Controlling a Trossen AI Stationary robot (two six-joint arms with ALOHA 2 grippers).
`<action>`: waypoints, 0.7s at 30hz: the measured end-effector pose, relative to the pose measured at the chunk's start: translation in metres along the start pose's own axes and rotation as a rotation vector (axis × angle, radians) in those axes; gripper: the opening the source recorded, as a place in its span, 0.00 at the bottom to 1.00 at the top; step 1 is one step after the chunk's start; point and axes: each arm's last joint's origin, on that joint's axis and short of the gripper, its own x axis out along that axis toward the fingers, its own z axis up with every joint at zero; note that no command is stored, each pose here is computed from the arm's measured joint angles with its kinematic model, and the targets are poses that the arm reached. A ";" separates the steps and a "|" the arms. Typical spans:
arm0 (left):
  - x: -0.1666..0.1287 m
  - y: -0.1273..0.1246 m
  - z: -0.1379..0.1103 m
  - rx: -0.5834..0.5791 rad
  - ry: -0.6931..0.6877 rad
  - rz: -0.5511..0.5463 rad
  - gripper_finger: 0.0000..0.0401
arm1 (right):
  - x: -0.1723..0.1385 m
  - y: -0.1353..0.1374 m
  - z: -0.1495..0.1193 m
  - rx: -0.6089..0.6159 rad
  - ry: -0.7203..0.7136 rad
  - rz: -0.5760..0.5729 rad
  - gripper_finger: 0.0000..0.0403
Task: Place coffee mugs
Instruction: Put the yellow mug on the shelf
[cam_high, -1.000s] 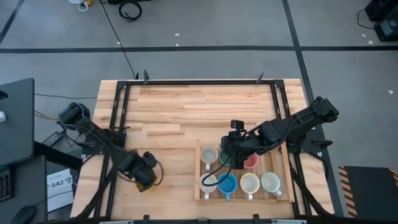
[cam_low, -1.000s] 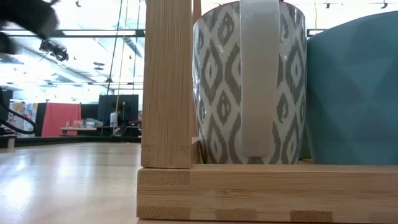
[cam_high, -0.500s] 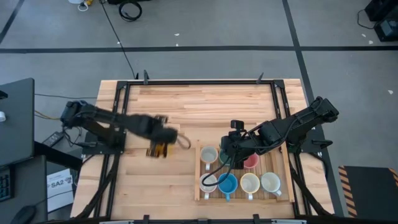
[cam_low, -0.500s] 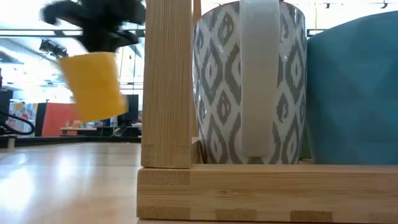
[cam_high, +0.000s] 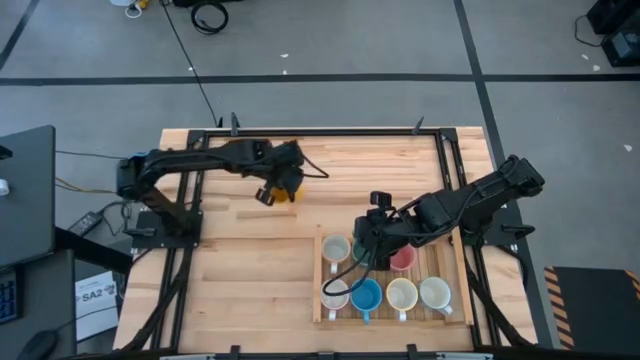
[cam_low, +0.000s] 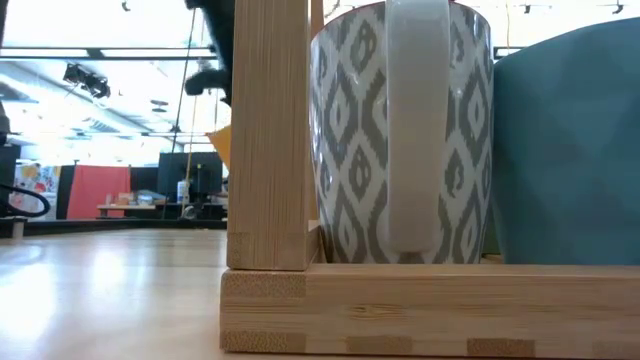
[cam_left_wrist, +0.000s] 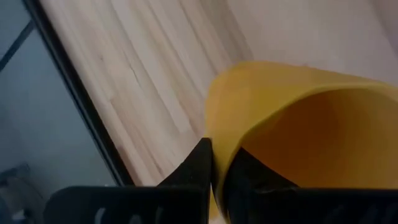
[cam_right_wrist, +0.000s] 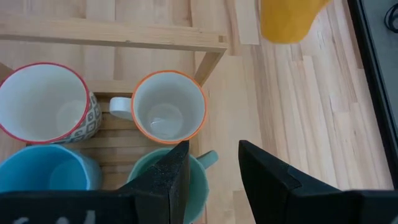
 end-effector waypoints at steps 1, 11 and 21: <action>0.006 0.003 0.002 0.022 0.009 -0.009 0.06 | 0.000 -0.001 0.000 0.003 -0.001 -0.001 0.36; 0.041 0.025 0.039 0.115 -0.098 -0.149 0.06 | 0.003 -0.006 0.002 0.019 0.005 -0.013 0.36; 0.065 0.024 0.049 0.123 -0.103 -0.231 0.06 | -0.004 -0.001 -0.005 -0.033 0.075 0.148 0.36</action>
